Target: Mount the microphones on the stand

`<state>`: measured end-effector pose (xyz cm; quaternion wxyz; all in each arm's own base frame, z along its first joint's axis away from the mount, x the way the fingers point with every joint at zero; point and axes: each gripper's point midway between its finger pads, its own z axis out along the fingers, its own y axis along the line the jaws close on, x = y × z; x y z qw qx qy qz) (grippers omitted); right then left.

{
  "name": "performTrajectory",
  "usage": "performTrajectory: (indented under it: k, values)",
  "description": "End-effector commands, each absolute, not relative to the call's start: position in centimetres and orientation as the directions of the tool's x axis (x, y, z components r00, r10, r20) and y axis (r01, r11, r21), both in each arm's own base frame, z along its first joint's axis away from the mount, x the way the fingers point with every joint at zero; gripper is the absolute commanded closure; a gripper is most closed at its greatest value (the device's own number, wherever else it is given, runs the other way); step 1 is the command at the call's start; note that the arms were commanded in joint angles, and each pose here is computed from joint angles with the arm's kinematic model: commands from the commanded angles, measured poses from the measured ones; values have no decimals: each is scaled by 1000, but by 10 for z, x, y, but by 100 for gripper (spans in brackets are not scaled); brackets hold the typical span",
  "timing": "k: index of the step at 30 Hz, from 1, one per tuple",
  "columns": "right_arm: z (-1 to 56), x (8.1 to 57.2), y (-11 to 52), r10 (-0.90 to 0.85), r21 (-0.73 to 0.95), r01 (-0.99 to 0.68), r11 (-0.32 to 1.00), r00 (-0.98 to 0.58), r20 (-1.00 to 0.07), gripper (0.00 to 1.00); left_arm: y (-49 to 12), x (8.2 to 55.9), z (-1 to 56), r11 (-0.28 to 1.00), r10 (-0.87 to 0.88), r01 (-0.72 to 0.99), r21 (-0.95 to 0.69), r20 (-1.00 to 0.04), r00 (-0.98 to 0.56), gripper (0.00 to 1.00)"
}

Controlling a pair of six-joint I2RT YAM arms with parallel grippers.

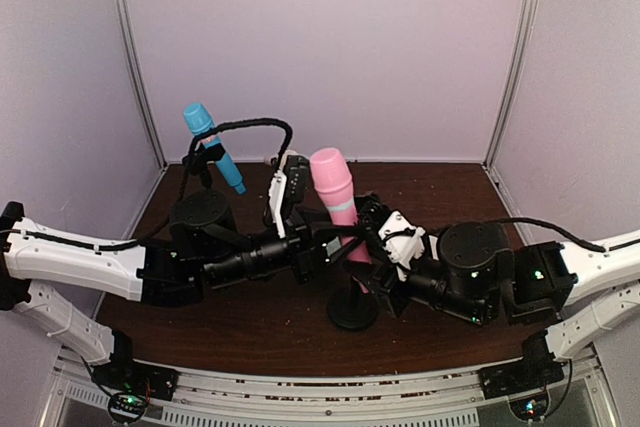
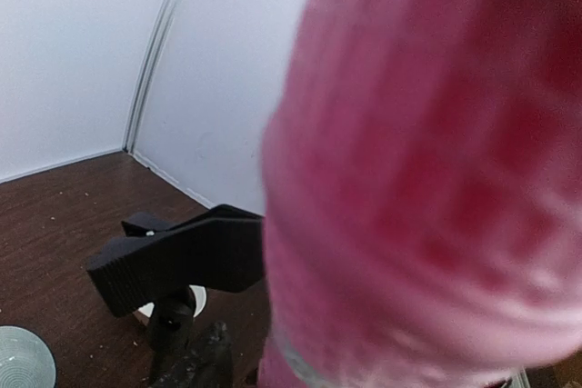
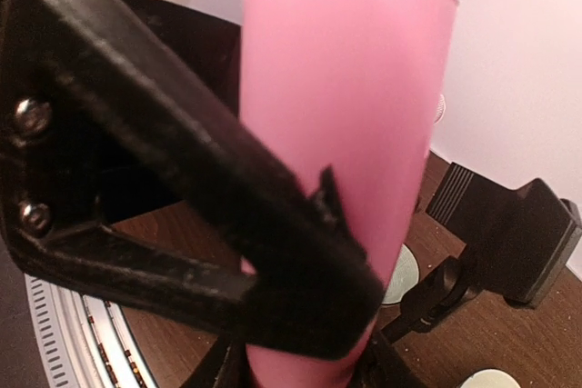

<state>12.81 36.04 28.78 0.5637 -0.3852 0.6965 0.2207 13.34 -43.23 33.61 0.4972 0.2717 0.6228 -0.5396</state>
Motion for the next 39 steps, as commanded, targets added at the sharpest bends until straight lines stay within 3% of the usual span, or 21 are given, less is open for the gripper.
performTrajectory:
  k: [1,6,10,14,22,35,37,39]
  values:
    - [302,123,350,-256,-126,-793,596,-39,-966,75,-428,134,350,264,-251,883,-389,-911,-326,37]
    - [295,101,347,-242,-77,-886,457,-41,-969,75,-410,122,363,234,-286,928,-290,-933,-220,28]
    - [282,77,350,-277,-56,-946,319,-37,-960,74,-407,103,375,155,-274,971,-184,-952,-136,28]
    - [277,72,350,-300,-44,-956,289,-47,-953,74,-404,82,385,66,-274,994,-90,-959,-69,30]
    - [271,71,356,-311,-21,-964,264,-65,-948,74,-403,67,384,-9,-245,999,-41,-969,-42,48]
    - [276,72,357,-296,-6,-966,259,-73,-952,72,-406,75,376,31,-211,997,-69,-976,-61,73]
    - [276,72,357,-286,-4,-965,264,-75,-955,68,-406,78,378,45,-214,996,-80,-974,-69,75]
    - [273,73,357,-278,-7,-963,269,-71,-958,54,-405,81,380,62,-227,994,-91,-971,-75,78]
